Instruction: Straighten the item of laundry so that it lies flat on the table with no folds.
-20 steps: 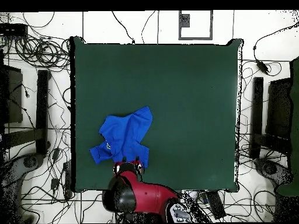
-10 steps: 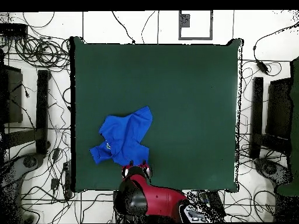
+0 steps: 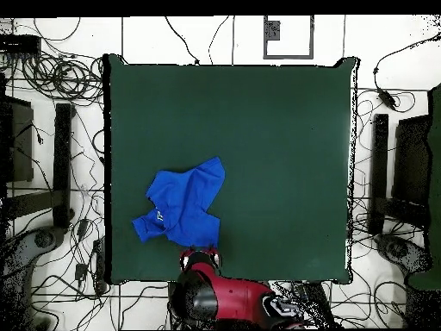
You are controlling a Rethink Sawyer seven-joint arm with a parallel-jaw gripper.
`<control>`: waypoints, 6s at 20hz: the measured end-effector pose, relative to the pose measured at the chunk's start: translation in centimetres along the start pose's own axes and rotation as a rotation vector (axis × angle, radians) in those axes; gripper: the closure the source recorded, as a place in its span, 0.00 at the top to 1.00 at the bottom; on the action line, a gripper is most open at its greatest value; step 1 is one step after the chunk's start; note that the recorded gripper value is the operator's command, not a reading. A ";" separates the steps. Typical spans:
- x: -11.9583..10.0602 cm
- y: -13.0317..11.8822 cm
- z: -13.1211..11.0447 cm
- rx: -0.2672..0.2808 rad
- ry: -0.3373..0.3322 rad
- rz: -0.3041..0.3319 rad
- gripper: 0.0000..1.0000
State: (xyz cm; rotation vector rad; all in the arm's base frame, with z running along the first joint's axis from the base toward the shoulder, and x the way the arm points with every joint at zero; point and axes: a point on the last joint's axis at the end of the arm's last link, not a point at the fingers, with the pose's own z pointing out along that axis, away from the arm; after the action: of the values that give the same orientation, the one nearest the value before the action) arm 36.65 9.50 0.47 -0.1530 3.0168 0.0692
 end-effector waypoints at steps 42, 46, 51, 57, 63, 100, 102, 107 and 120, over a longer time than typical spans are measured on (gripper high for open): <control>-1.9 -5.0 -0.7 0.022 -0.061 0.065 1.00; -1.4 -4.8 -0.3 0.015 -0.045 0.066 1.00; -0.4 -3.7 0.8 0.002 -0.008 0.065 1.00; -0.1 -2.1 2.1 0.000 0.018 0.057 1.00; -0.1 -1.2 3.2 0.002 0.034 0.059 1.00; -4.0 -1.8 1.1 0.053 -0.053 0.092 1.00; -4.0 -1.9 1.1 0.053 -0.053 0.094 1.00; -4.3 -1.8 1.1 0.057 -0.055 0.100 1.00; -4.8 -2.2 0.8 0.068 -0.068 0.110 1.00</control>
State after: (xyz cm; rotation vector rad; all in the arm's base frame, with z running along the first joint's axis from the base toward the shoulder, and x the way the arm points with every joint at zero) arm 41.70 7.85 0.20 0.0206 2.9533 -0.0180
